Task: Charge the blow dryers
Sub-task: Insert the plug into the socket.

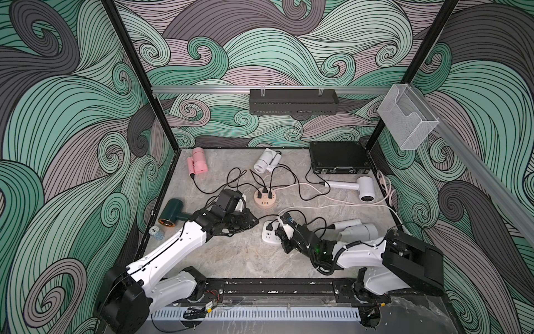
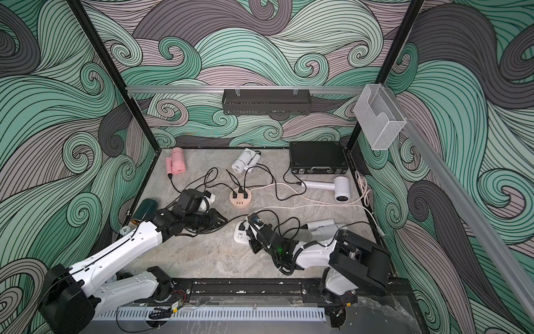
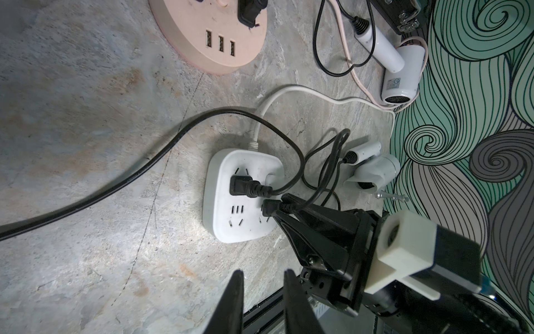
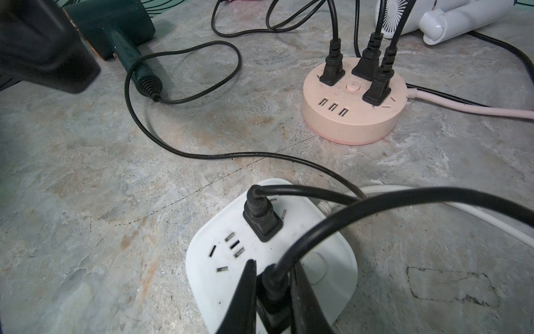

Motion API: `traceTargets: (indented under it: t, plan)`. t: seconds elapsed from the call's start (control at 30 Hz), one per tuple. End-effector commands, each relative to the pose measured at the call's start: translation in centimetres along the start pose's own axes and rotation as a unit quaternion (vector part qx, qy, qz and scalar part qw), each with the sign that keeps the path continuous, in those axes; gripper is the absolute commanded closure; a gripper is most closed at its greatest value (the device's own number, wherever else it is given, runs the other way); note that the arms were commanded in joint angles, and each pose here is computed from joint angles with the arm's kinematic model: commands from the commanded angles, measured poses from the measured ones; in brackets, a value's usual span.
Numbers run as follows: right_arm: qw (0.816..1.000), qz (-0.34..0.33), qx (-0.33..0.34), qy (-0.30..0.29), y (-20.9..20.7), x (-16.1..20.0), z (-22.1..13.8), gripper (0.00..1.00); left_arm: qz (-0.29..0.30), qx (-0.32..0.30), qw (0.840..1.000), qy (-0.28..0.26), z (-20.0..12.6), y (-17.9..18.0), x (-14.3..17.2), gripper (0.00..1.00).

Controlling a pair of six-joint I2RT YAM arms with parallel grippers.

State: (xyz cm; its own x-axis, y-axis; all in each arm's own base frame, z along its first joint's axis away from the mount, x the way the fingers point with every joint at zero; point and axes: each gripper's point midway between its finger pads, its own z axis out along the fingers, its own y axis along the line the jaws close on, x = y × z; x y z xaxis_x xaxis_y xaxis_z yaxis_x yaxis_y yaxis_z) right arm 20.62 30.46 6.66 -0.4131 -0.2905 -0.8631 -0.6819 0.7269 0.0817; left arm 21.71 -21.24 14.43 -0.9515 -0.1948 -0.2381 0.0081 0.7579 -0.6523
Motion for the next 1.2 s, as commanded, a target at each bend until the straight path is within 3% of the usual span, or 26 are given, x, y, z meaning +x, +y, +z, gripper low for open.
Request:
traceTargets:
  t: [0.0,0.47,0.67,0.83,1.17]
  plan:
    - [0.997,-0.022,0.034,0.064,-1.4,3.9,-0.5,1.00,0.014,0.017,0.999,-0.025,-0.9,-1.3,-1.3,0.76]
    - [0.990,-0.059,0.089,0.087,-2.3,8.2,-2.1,1.00,0.013,0.013,1.000,-0.019,-0.3,-1.2,-1.3,0.77]
    - [0.984,-0.068,0.102,0.127,-2.6,11.6,-1.4,1.00,0.020,0.016,0.999,-0.021,0.0,-1.9,-2.1,0.77]
    - [0.977,-0.089,0.065,0.180,-0.5,13.8,0.7,1.00,0.027,0.016,0.999,-0.028,-0.3,-2.1,-2.5,0.77]
    - [0.979,-0.099,0.027,0.175,1.9,10.1,0.9,1.00,0.016,0.004,0.999,-0.048,-2.0,-0.9,-1.5,0.77]
